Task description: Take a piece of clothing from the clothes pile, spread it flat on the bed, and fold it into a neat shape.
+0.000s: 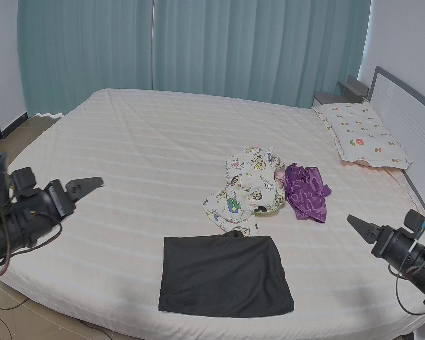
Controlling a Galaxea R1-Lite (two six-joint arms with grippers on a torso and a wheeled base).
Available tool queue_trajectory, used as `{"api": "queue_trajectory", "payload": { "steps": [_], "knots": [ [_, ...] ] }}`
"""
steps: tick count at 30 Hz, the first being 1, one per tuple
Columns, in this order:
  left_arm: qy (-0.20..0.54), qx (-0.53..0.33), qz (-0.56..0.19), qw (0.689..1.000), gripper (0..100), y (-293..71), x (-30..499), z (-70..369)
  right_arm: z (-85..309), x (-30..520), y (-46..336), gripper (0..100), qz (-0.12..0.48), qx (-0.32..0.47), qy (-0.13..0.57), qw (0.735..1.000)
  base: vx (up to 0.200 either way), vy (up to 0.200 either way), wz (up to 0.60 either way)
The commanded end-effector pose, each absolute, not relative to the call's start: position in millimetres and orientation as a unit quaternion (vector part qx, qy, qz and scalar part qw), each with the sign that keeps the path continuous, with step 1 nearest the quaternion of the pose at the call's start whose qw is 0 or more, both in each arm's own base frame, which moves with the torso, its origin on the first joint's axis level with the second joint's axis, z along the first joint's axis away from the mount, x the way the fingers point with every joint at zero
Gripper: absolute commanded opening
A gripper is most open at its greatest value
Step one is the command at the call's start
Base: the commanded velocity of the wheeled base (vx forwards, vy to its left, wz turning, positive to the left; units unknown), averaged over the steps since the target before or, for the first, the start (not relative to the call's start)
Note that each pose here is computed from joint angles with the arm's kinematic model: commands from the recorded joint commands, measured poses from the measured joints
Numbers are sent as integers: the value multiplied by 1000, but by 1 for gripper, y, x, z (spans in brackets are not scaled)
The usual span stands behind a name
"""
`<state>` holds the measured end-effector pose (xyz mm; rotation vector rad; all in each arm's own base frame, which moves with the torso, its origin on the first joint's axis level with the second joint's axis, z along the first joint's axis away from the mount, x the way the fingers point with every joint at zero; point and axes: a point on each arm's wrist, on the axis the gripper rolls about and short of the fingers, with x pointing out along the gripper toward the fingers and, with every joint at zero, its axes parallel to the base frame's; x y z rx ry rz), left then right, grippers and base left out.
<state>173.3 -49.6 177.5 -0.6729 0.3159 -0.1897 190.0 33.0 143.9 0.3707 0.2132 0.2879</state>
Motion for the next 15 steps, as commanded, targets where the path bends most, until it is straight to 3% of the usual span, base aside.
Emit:
{"api": "queue_trajectory", "payload": {
  "steps": [1,11,15],
  "knots": [
    [31,-275,-78,958,100,-13,57,169,141,84,10,100,86,134,32,987,0,0,0],
    [7,-176,-56,983,100,3,3,146,114,15,4,100,81,123,62,987,0,0,0],
    [-5,-137,-5,991,100,7,-7,138,107,9,3,100,79,110,63,989,0,0,0]
  ]
}}
